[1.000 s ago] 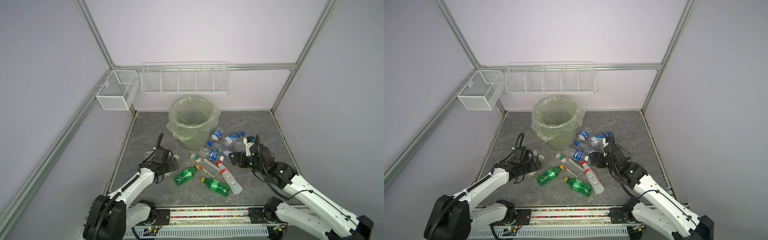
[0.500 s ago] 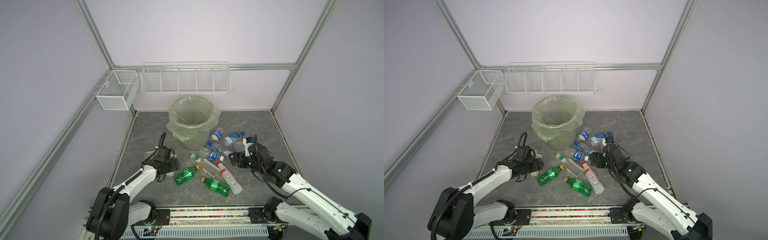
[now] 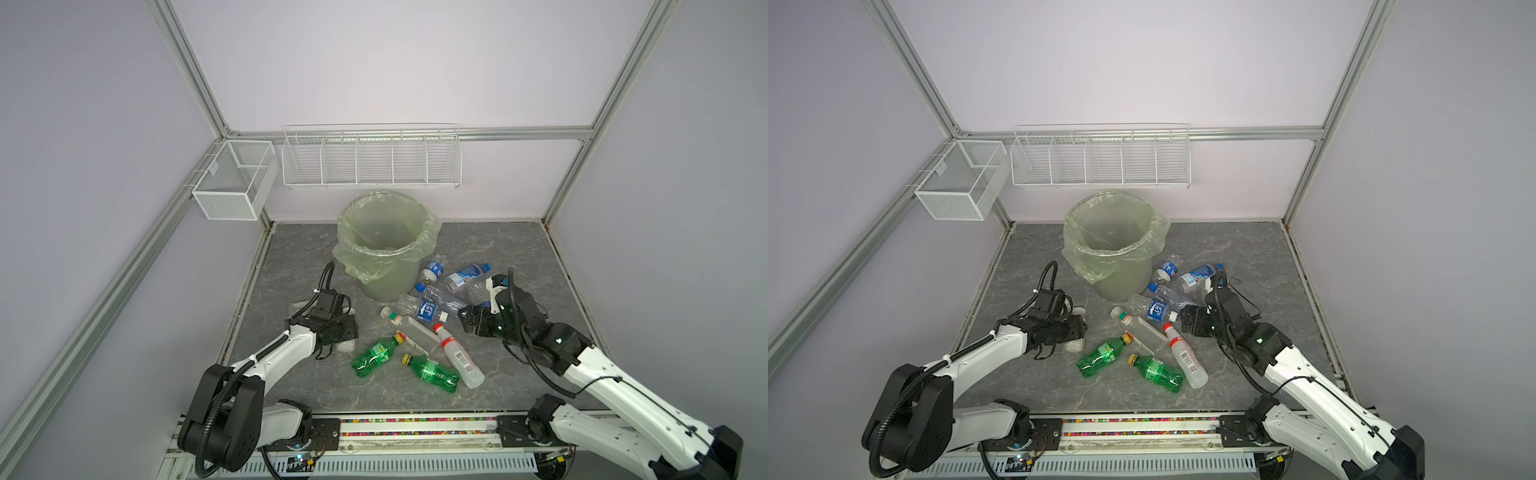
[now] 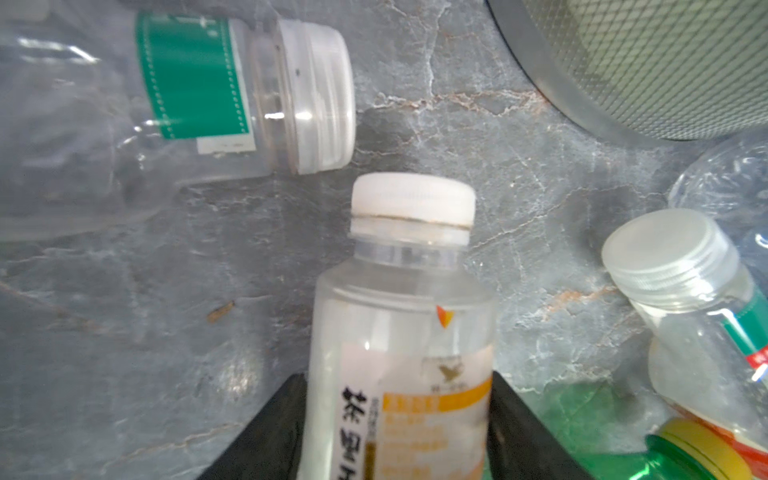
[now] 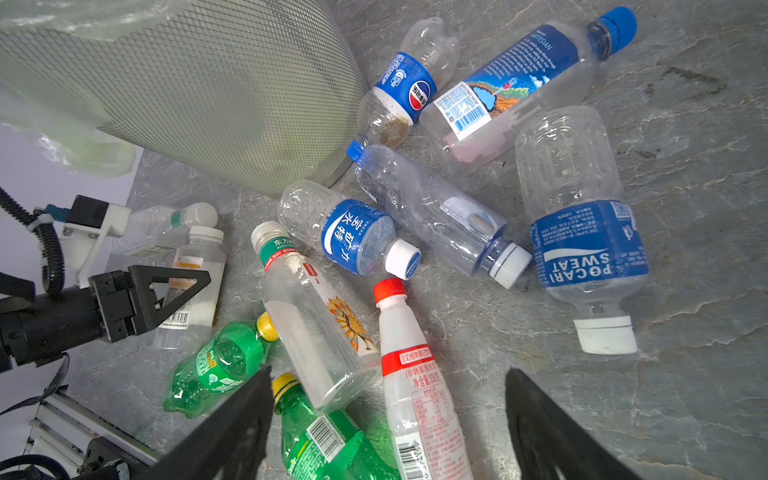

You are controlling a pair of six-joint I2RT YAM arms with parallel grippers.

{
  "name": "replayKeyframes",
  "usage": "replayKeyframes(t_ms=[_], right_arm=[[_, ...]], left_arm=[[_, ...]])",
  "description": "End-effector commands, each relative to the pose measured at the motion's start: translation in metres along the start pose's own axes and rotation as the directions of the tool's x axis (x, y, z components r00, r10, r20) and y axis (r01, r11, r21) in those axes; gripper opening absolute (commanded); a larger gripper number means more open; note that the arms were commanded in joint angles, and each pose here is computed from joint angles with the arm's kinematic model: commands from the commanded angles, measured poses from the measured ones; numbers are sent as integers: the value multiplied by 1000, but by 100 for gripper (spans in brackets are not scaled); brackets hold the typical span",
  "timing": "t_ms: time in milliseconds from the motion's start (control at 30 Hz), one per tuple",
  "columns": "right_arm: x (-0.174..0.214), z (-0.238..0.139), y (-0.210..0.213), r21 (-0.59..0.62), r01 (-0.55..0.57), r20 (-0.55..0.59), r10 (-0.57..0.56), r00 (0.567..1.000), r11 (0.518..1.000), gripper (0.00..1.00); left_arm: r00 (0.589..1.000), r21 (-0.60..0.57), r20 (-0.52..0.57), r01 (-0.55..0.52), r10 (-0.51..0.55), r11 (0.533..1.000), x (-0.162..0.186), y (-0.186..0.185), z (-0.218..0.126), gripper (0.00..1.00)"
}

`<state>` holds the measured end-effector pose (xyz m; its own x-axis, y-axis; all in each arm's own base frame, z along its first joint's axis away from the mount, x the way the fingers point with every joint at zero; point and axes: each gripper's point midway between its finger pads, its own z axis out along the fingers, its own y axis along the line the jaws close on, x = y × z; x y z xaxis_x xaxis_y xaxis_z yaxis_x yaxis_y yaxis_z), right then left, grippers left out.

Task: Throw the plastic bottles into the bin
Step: 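Lower the left gripper around the white-capped bottle with yellow label, then close the left gripper on the white-capped bottle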

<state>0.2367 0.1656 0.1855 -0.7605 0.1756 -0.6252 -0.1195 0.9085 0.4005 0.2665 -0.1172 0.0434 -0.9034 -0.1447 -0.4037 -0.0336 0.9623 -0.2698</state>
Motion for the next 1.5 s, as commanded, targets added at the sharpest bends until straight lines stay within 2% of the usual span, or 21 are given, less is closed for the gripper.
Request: replayKeyframes(t_ms=[0,267,600,1467], right_arm=[[-3,-1,-3,21,-18,8,18,1000,1000,88],[3,0,-9,46,-19,-17,19,1000,999,88],[0,-1,-9,61,9,-26,-7,1000,998,88],[13,8,-13,71,17,-95,-11,995,997,88]], left_arm=[[1000,12,11,-20,20,1000,-7,-6,-1,63],[999,27,23,-28,27,999,-9,-9,-2,61],[999,32,13,-45,45,998,-11,-12,1,54],[982,87,187,-29,13,996,-38,-23,-46,50]])
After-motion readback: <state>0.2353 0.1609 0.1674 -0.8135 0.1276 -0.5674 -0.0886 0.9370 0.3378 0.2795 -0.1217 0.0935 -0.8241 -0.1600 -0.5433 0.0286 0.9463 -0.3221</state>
